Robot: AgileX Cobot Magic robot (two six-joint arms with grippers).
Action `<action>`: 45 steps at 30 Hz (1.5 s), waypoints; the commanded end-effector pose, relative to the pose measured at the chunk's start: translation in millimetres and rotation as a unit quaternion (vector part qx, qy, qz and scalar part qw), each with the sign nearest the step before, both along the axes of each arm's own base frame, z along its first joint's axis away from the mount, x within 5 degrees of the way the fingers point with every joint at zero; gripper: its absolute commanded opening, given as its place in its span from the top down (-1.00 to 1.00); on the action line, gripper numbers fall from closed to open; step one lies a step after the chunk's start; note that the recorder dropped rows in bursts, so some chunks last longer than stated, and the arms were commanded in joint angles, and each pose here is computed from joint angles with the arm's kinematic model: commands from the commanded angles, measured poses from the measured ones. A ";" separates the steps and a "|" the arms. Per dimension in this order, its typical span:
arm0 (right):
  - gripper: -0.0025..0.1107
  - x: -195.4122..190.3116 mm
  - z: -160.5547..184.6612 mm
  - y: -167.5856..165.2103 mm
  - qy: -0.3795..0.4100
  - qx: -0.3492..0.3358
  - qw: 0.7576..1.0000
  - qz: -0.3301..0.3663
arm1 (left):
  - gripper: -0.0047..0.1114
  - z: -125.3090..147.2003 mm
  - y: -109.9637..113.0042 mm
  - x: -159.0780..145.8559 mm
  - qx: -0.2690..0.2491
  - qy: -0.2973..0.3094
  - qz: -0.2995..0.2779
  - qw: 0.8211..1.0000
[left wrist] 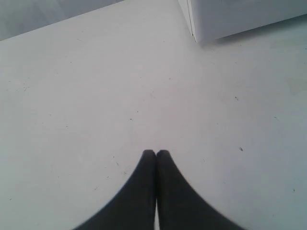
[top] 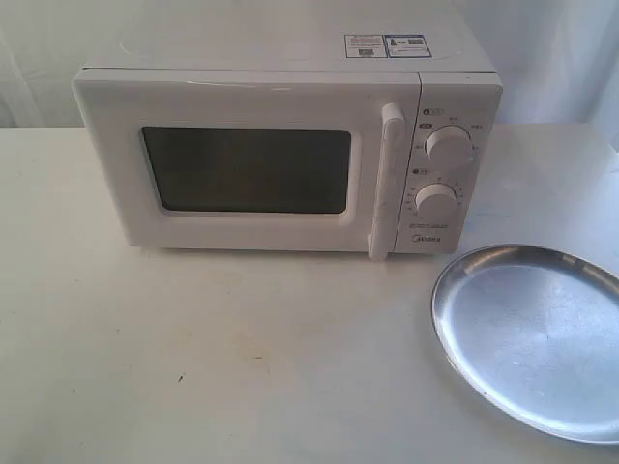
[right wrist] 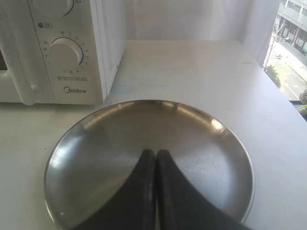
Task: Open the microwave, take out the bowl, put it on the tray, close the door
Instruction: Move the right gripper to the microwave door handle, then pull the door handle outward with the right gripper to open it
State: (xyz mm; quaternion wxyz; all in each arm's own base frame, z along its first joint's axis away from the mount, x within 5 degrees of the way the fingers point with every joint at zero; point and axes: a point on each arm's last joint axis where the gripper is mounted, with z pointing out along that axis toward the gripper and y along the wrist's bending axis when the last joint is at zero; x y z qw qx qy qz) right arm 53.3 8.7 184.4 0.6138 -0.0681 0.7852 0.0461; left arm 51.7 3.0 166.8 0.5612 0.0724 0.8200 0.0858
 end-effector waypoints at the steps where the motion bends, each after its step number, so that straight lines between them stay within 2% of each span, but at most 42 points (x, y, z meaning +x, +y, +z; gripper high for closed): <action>1: 0.96 0.0 -0.2 -0.2 -0.005 0.003 1.000 -0.003 | 0.92 -0.5 -0.4 -0.1 -0.004 -0.001 -0.002 1.000; 5: 0.96 1.3 5.9 0.0 -0.038 0.012 0.999 -0.003 | 0.92 -0.5 -0.4 -0.1 -0.004 -0.001 -0.002 1.000; 8: 0.96 2.4 16.8 0.1 -0.097 0.024 0.995 -0.003 | 0.92 -0.5 -0.4 -0.1 -0.004 -0.001 -0.002 1.000; 9: 0.96 2.4 20.5 0.5 -0.110 0.067 0.992 -0.006 | 0.92 -0.5 -0.4 -0.1 -0.004 -0.001 -0.002 1.000; 11: 0.96 2.2 28.8 0.1 -0.129 0.217 0.967 -0.017 | 0.92 -0.5 -0.4 -0.1 -0.004 -0.001 -0.002 1.000; 12: 0.96 1.9 31.8 -0.5 -0.140 0.246 0.959 -0.019 | 0.92 -0.5 -0.4 -0.1 -0.004 -0.001 -0.002 1.000; 15: 0.96 0.6 41.3 -2.6 -0.187 0.280 0.941 -0.017 | 0.92 -0.5 -0.4 -0.1 -0.004 -0.001 -0.002 1.000; 19: 0.96 -9.2 67.7 -9.4 -0.320 0.363 0.875 0.004 | 0.92 -0.5 -0.4 -0.1 -0.004 -0.001 -0.002 1.000; 21: 0.96 -21.3 92.6 -8.3 -0.401 0.341 0.849 0.039 | 0.92 -0.5 -0.4 -0.1 -0.004 -0.001 -0.002 1.000; 23: 0.96 -32.5 121.4 -2.1 -0.446 0.296 0.841 0.082 | 0.92 -0.5 -0.4 -0.1 -0.004 -0.001 -0.002 1.000; 25: 0.96 -31.5 146.8 6.2 -0.454 0.243 0.850 0.112 | 0.92 -0.5 -0.4 -0.1 -0.004 -0.001 -0.002 1.000; 27: 0.96 -14.6 170.0 14.9 -0.437 0.192 0.870 0.128 | 0.92 -0.5 -0.4 -0.1 -0.004 -0.001 -0.002 1.000; 29: 0.96 18.6 180.9 26.4 -0.387 0.131 0.901 0.142 | 0.92 -0.5 -0.4 -0.1 -0.004 -0.001 -0.002 1.000; 31: 0.96 54.7 174.7 42.8 -0.316 0.070 0.927 0.190 | 0.92 -0.5 -0.4 -0.1 -0.004 -0.001 -0.002 1.000; 32: 0.96 75.7 162.1 57.9 -0.268 0.030 0.929 0.255 | 0.92 -0.5 -0.4 -0.1 -0.004 -0.001 -0.002 1.000; 34: 0.96 100.6 141.1 77.8 -0.214 0.008 0.909 0.357 | 0.92 -0.5 -0.4 -0.1 -0.004 -0.001 -0.002 1.000; 35: 0.96 115.9 122.2 90.0 -0.188 0.006 0.884 0.428 | 0.92 -0.5 -0.4 -0.1 -0.004 -0.001 -0.002 1.000; 37: 0.96 135.6 92.1 101.3 -0.165 0.024 0.853 0.495 | 0.92 -0.5 -0.4 -0.1 -0.004 -0.001 -0.002 1.000; 38: 0.96 147.0 74.7 104.5 -0.151 0.033 0.848 0.507 | 0.92 -0.5 -0.4 -0.1 -0.004 -0.001 -0.002 1.000; 41: 0.96 179.8 20.6 105.6 -0.102 0.027 0.870 0.481 | 0.92 -0.5 -0.4 -0.1 -0.004 -0.001 -0.002 1.000; 45: 0.96 199.5 -26.2 103.8 -0.087 -0.014 0.889 0.449 | 0.92 -0.5 -0.4 -0.1 -0.004 -0.001 -0.002 1.000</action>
